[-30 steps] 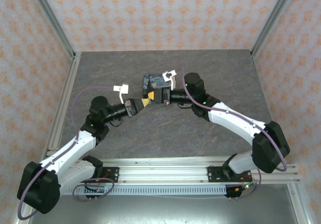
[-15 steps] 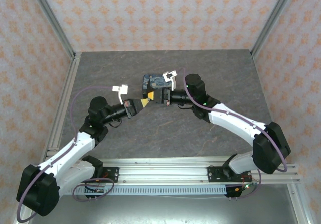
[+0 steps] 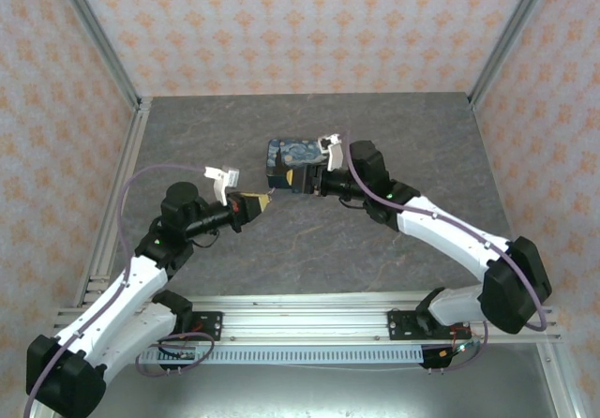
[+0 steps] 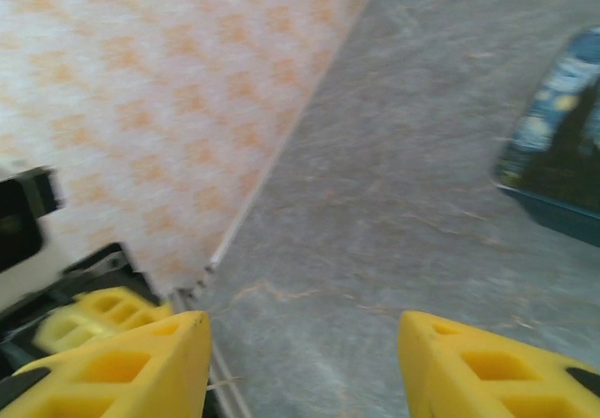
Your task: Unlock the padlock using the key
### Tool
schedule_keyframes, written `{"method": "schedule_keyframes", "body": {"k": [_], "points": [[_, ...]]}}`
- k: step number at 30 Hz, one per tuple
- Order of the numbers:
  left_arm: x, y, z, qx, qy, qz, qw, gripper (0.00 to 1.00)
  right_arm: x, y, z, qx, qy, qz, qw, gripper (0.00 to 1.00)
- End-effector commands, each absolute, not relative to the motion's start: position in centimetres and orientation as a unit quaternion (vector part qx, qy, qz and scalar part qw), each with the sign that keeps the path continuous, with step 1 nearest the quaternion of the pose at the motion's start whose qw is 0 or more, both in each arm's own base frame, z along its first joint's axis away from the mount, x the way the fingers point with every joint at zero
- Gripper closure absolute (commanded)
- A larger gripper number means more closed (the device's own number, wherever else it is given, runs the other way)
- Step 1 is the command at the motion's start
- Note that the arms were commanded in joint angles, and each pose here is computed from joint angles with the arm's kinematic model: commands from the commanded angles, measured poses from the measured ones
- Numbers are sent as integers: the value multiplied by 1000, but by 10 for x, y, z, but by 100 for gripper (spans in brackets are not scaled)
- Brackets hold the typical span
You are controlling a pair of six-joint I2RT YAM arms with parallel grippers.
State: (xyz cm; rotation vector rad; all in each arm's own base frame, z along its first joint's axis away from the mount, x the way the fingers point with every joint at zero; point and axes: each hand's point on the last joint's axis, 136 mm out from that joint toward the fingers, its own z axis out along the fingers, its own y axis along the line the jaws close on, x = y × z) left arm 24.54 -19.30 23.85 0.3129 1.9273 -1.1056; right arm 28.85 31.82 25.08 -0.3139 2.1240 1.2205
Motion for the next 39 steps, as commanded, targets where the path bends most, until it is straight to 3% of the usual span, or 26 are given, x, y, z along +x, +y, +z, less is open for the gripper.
{"method": "schedule_keyframes", "body": {"k": [1, 7, 14, 24, 39], "points": [[244, -182, 221, 152, 804, -376, 435, 100, 314, 297, 215, -68, 871, 356, 331, 43], [249, -171, 194, 131, 833, -335, 420, 100, 330, 297, 157, -58, 924, 198, 323, 48], [255, -162, 167, 112, 854, -305, 406, 100, 363, 306, 113, -28, 937, 116, 327, 53], [263, -159, 149, 95, 861, -298, 402, 100, 388, 316, 76, -12, 940, 80, 331, 60], [263, -161, 135, 95, 861, -303, 396, 100, 395, 316, 52, 13, 935, 56, 351, 56]]}}
